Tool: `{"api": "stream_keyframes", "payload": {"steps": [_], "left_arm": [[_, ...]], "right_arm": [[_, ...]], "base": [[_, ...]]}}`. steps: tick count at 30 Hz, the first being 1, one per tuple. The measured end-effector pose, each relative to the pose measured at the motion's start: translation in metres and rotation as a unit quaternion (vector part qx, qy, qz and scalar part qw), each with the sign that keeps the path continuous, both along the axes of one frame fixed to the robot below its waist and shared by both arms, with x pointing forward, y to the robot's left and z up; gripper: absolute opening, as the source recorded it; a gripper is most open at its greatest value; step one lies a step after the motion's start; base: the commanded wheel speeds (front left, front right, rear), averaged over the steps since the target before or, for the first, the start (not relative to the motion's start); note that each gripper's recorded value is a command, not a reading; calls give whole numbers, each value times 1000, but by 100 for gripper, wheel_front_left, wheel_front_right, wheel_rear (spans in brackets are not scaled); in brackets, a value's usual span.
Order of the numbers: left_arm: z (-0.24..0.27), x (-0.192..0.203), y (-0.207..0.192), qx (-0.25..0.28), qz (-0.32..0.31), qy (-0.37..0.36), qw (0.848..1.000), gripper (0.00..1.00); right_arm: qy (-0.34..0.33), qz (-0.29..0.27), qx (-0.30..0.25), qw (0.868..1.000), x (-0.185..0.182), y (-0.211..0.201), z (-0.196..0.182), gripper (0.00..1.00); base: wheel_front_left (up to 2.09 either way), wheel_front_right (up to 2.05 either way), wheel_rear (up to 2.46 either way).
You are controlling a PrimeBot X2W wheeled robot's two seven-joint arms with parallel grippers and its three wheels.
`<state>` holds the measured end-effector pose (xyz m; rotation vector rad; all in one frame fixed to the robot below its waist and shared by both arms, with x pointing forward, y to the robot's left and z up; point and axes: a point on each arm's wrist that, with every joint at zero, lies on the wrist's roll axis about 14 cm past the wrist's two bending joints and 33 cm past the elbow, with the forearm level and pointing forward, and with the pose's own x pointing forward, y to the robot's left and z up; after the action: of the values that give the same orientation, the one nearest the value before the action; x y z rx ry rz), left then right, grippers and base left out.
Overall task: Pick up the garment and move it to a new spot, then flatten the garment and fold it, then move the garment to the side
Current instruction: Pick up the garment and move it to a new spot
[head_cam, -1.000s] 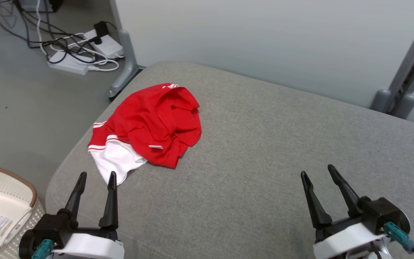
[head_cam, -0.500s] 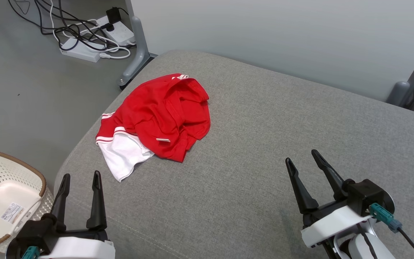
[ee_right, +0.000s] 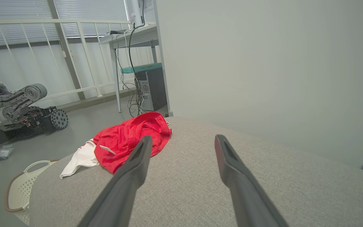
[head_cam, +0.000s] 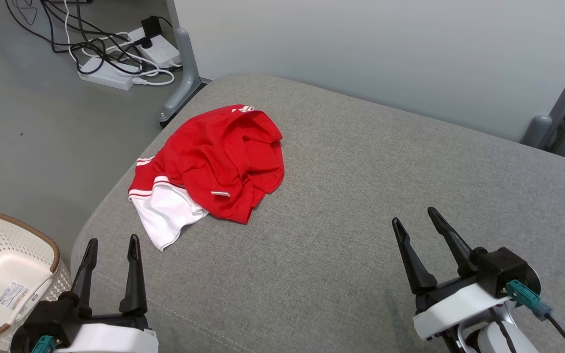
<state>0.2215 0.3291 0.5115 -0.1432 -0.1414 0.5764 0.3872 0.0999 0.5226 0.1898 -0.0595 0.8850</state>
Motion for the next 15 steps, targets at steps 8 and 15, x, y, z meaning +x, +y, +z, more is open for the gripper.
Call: {"api": "stream_keyframes", "payload": {"steps": [8,15], "left_arm": [[-2,3,0,0,-1,5,1000,100],[-19,23,0,18,-30,56,998,100]], "right_arm": [[2,-1,3,1000,2,0,-1,100],[6,-17,0,1000,19,-10,-13,100]], "base": [[0,0,0],[0,0,0]]}}
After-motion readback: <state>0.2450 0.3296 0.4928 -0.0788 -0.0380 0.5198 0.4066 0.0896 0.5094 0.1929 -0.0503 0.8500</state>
